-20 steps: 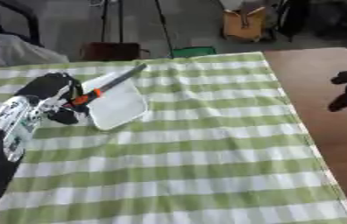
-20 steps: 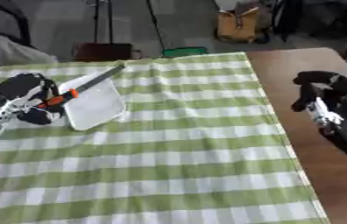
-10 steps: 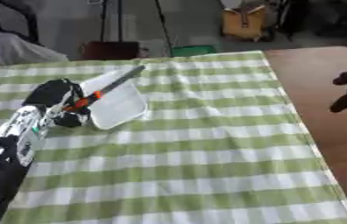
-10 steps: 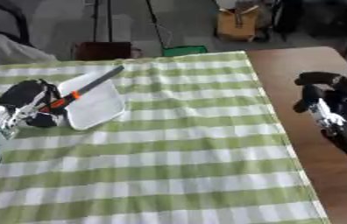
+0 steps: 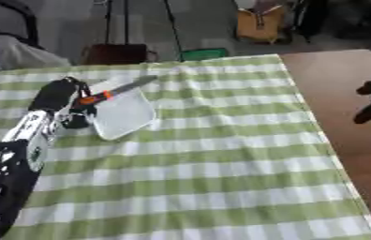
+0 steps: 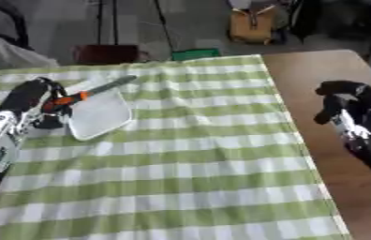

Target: Pick up objects on the table and place them in the box.

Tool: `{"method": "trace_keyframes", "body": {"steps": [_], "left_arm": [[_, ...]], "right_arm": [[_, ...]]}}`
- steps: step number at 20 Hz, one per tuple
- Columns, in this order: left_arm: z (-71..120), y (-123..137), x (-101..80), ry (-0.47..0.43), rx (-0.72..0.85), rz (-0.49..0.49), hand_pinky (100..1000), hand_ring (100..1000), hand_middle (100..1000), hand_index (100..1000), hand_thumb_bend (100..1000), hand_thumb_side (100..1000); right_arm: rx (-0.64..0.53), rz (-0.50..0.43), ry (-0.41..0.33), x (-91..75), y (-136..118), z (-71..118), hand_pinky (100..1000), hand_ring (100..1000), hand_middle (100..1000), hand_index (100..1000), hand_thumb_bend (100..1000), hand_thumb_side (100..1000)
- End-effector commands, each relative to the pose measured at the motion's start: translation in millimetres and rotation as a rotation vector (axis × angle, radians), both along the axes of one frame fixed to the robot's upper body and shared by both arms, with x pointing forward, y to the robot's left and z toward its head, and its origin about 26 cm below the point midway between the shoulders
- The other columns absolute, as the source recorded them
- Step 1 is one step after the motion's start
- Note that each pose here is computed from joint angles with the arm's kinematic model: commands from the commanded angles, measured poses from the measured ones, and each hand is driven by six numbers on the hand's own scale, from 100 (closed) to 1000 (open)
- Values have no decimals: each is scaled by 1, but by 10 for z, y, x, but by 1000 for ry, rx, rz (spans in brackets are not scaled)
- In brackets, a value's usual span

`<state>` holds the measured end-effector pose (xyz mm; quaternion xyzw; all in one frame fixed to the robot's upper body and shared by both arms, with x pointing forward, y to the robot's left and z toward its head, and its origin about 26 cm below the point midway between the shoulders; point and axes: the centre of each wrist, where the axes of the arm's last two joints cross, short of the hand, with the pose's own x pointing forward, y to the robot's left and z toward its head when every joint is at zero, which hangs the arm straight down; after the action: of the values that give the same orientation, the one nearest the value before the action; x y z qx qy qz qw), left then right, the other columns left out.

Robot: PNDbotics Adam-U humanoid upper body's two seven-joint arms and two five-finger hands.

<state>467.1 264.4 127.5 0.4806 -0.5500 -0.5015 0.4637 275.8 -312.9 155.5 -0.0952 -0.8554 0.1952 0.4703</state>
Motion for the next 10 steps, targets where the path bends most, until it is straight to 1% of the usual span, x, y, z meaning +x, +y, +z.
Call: {"method": "trace_keyframes", "body": {"steps": [1, 2, 3, 5, 6, 7, 8, 10], "left_arm": [[290, 99, 12, 17, 28, -27, 908, 797, 779, 901, 125, 584], [323, 132, 6, 62, 45, -35, 947, 823, 806, 898, 160, 665], [373, 161, 0, 102, 59, -42, 950, 825, 809, 898, 165, 671], [460, 185, -15, 143, 74, -48, 950, 825, 809, 898, 165, 671], [472, 233, -29, 177, 88, -41, 988, 853, 849, 907, 291, 806], [495, 266, -44, 206, 100, -42, 989, 854, 851, 908, 296, 814], [507, 302, -65, 231, 108, -40, 998, 865, 869, 918, 325, 868], [518, 375, -120, 265, 113, -36, 995, 865, 870, 919, 325, 878]], "right_arm": [[-19, 5, -34, -15, 1, 98, 547, 521, 705, 782, 236, 590], [-19, 4, -34, -16, -1, 97, 548, 521, 705, 782, 235, 588], [-18, 3, -34, -17, -3, 96, 548, 521, 705, 782, 235, 588], [-18, 2, -34, -19, -6, 95, 548, 521, 705, 782, 235, 588], [-18, 0, -32, -21, -9, 91, 547, 521, 706, 783, 232, 589], [-17, -2, -30, -23, -11, 87, 547, 521, 706, 783, 232, 589], [-18, -3, -29, -25, -13, 85, 548, 521, 706, 783, 231, 590], [-21, -3, -26, -29, -19, 82, 548, 521, 706, 783, 231, 590]]}}
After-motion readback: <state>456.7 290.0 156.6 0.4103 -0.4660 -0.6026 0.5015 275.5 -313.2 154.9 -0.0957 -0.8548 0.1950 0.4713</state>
